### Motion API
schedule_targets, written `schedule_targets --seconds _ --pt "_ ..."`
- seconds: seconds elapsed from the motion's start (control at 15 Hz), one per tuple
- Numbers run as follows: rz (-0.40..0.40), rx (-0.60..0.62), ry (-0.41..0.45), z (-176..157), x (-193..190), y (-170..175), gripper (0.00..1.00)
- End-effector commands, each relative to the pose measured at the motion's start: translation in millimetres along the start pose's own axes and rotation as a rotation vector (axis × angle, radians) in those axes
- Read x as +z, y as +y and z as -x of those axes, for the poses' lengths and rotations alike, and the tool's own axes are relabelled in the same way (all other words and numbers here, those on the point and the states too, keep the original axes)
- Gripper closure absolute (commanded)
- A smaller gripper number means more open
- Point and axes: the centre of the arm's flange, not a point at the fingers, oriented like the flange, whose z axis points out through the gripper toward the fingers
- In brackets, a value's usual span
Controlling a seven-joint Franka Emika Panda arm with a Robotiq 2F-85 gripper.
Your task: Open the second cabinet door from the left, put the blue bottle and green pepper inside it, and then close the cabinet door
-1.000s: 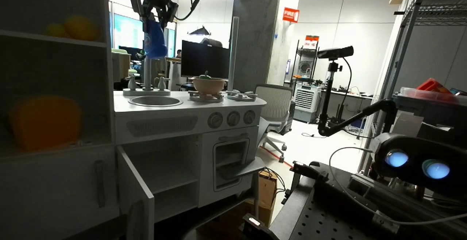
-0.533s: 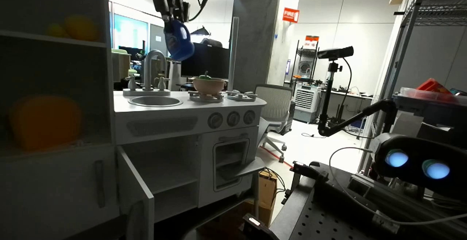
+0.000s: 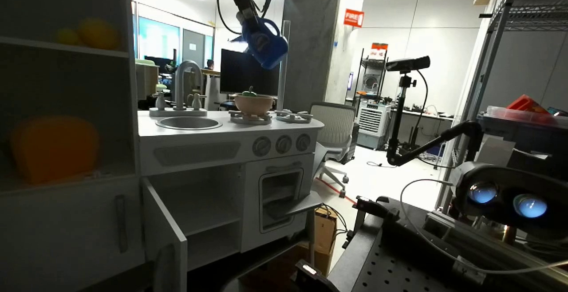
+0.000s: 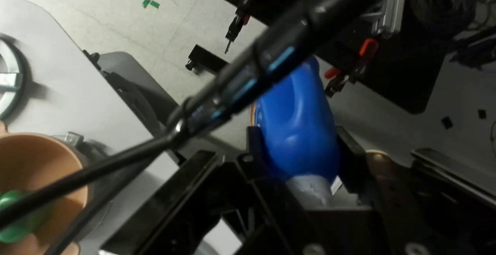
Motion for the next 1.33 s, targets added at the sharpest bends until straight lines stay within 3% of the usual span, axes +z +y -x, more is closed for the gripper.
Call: schedule_targets --seconds 0.0,0.27,0.4,0.53,0.6,0.73,1.0,1.27 --pt "-0.030 -0.082 -0.123 17.6 19.0 -23.1 0.78" --pt "-0.102 -0.127 -0.236 19.6 31.5 -35.2 0.78" --pt "-0.125 -0.126 -0.290 4.2 70.1 -21.5 0.78" --pt "-0.129 -0.098 -0.335 4.2 71.9 -38.8 0.78" --pt "-0.125 -0.092 -0.333 5.1 92.6 -29.1 0.78" --pt "-0.105 -0.075 -0.337 8.4 88.9 -46.8 0.78" --pt "-0.063 -0.047 -0.307 11.9 108.3 -50.0 0.78" --pt "-0.080 -0.086 -0.379 9.1 131.6 -59.8 0.78"
